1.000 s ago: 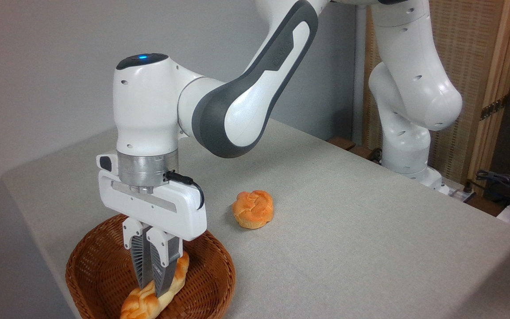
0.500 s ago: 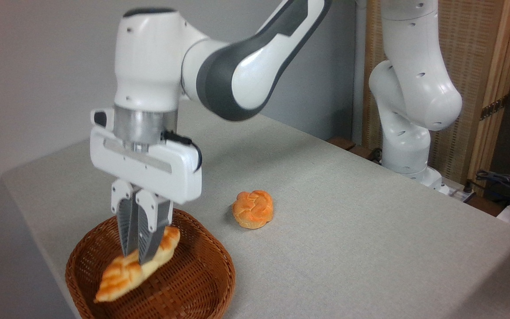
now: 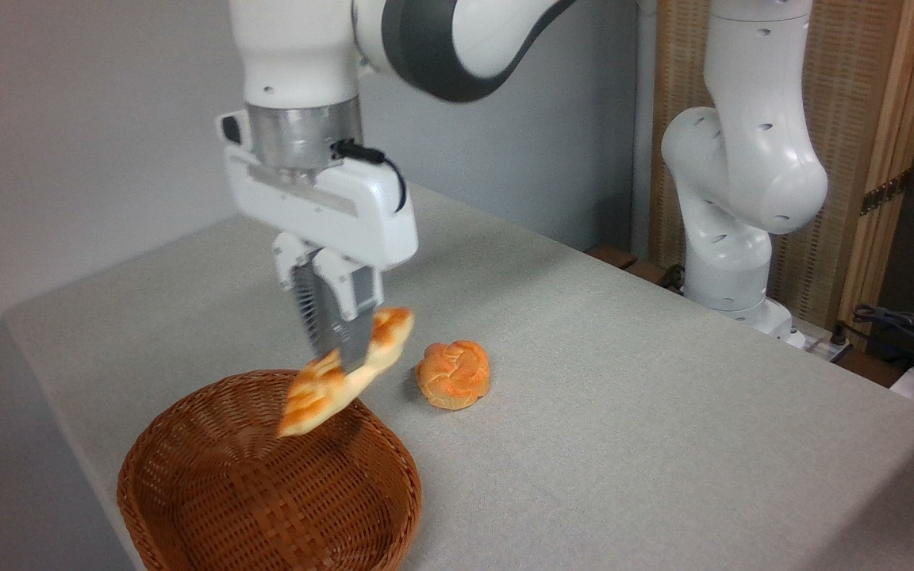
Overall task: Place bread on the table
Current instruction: 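Lift the braided loaf out of the basket toward the round bun, then lower the braided loaf onto the table beside the bun and release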
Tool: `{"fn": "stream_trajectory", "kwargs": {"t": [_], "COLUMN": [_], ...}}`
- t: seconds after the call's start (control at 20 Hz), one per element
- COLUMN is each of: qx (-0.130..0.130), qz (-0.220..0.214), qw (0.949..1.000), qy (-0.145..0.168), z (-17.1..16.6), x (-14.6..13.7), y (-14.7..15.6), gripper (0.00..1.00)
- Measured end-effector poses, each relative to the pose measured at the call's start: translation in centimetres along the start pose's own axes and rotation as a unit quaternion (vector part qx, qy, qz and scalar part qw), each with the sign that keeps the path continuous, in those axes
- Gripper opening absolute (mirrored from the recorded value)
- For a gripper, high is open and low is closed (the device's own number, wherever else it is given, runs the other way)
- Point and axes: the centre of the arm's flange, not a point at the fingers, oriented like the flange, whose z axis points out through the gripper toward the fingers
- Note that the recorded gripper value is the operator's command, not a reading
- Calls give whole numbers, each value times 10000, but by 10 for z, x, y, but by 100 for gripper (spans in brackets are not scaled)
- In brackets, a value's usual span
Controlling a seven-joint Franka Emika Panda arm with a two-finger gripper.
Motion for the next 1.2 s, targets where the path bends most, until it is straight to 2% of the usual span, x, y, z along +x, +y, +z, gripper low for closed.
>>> {"fn": "stream_trajectory", "kwargs": {"t": [0.1, 0.3, 0.5, 0.65, 0.95, 1.2], "qx": [-258, -725, -871, -912, -610, -660], "qz": [327, 865, 1096, 1187, 1236, 1113], "qw": [9987, 9909, 9862, 9838, 9876, 9907], "qy": [-289, -734, -878, -986, -756, -408], "z": [-7, -2, 14, 31, 59, 61], "x": [-17, -49, -55, -50, -25, -15], "y": [10, 24, 29, 29, 23, 23], "gripper": [29, 32, 32, 32, 32, 32]}}
